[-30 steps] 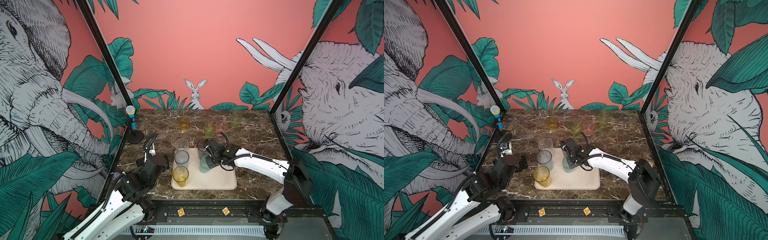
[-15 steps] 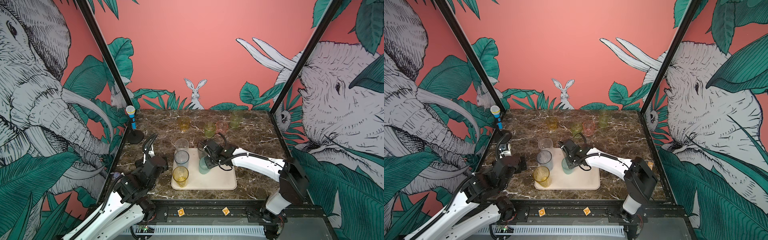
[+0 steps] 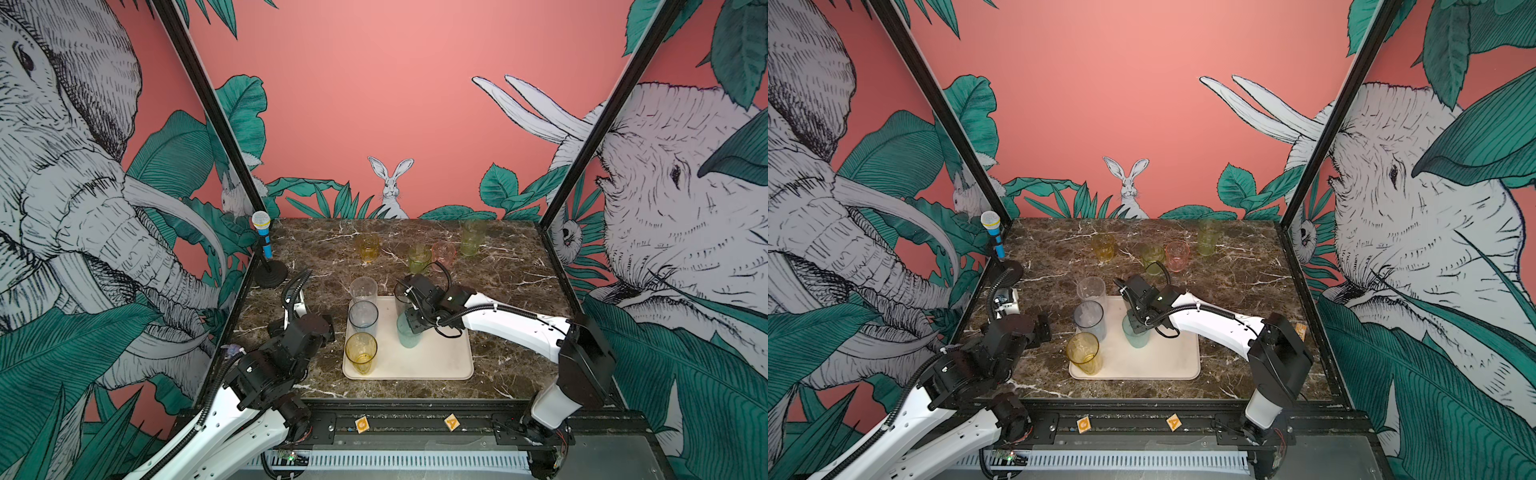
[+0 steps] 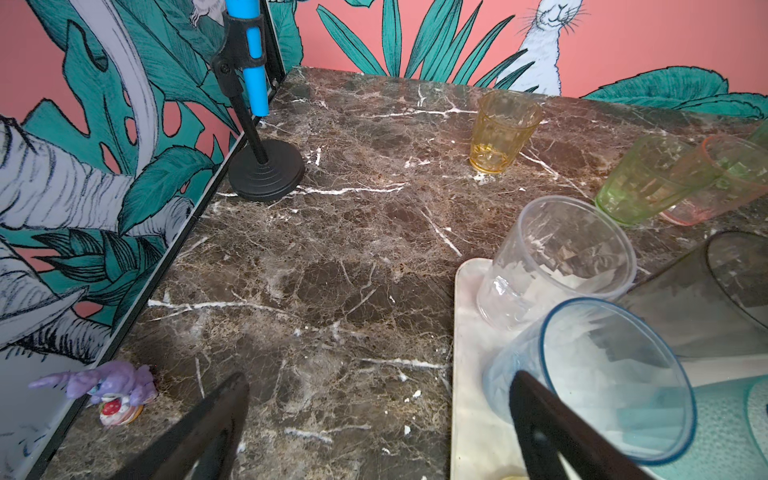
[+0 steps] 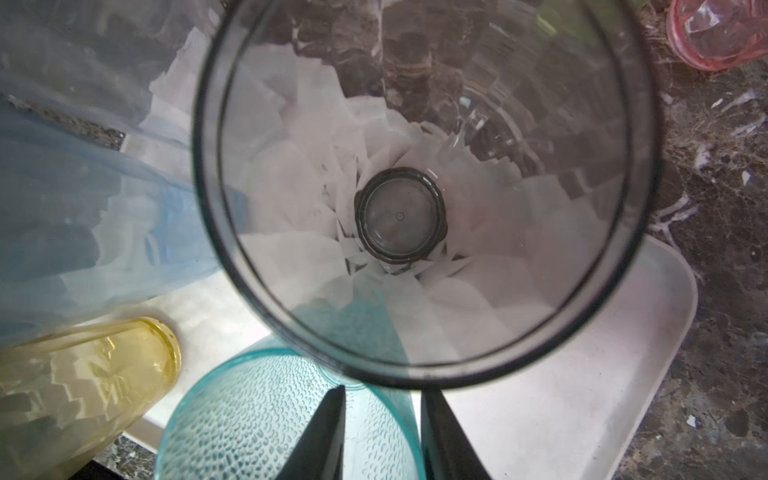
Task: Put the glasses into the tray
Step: 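Lower the teal cup onto the tray and open the right gripper, then raise the right gripper and move it toward the far green and pink cups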
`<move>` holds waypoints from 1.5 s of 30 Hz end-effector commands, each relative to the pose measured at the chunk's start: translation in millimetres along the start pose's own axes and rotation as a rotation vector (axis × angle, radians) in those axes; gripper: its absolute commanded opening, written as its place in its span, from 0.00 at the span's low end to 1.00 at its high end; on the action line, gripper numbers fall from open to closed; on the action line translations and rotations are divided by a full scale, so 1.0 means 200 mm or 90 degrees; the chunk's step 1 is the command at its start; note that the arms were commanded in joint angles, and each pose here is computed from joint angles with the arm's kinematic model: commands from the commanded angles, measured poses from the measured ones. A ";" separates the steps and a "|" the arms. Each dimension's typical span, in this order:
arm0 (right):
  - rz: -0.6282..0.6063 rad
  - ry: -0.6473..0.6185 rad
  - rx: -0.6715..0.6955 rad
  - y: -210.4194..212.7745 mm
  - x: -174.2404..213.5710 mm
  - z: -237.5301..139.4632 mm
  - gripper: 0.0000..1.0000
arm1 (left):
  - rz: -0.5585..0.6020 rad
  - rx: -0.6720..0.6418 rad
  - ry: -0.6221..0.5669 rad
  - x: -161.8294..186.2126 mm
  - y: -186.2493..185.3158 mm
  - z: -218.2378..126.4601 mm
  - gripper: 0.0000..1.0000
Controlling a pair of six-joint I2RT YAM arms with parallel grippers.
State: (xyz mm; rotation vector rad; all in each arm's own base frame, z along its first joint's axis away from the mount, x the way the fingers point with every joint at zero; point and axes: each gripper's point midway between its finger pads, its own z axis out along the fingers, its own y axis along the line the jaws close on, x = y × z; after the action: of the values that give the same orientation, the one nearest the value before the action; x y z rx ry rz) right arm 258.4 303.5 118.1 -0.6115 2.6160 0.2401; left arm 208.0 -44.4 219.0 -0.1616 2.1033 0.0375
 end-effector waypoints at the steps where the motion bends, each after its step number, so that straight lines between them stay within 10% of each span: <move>1: 0.001 0.006 -0.003 0.02 0.00 -0.01 0.35 | -0.006 -0.021 0.004 0.03 0.03 0.01 0.98; 23: -0.060 -0.118 0.028 -0.06 -0.28 -0.54 0.46 | -0.006 -0.025 -0.006 0.01 0.06 -0.01 0.98; 45: 0.008 -0.248 0.142 -0.61 -0.77 -0.85 0.51 | -0.010 -0.032 0.002 0.04 0.09 -0.02 0.98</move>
State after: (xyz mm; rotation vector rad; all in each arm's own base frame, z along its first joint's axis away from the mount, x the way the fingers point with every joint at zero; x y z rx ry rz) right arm 359.1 217.9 327.6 -0.4261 2.2399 0.0980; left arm 202.5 -36.3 218.2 -0.1746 2.1021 0.0544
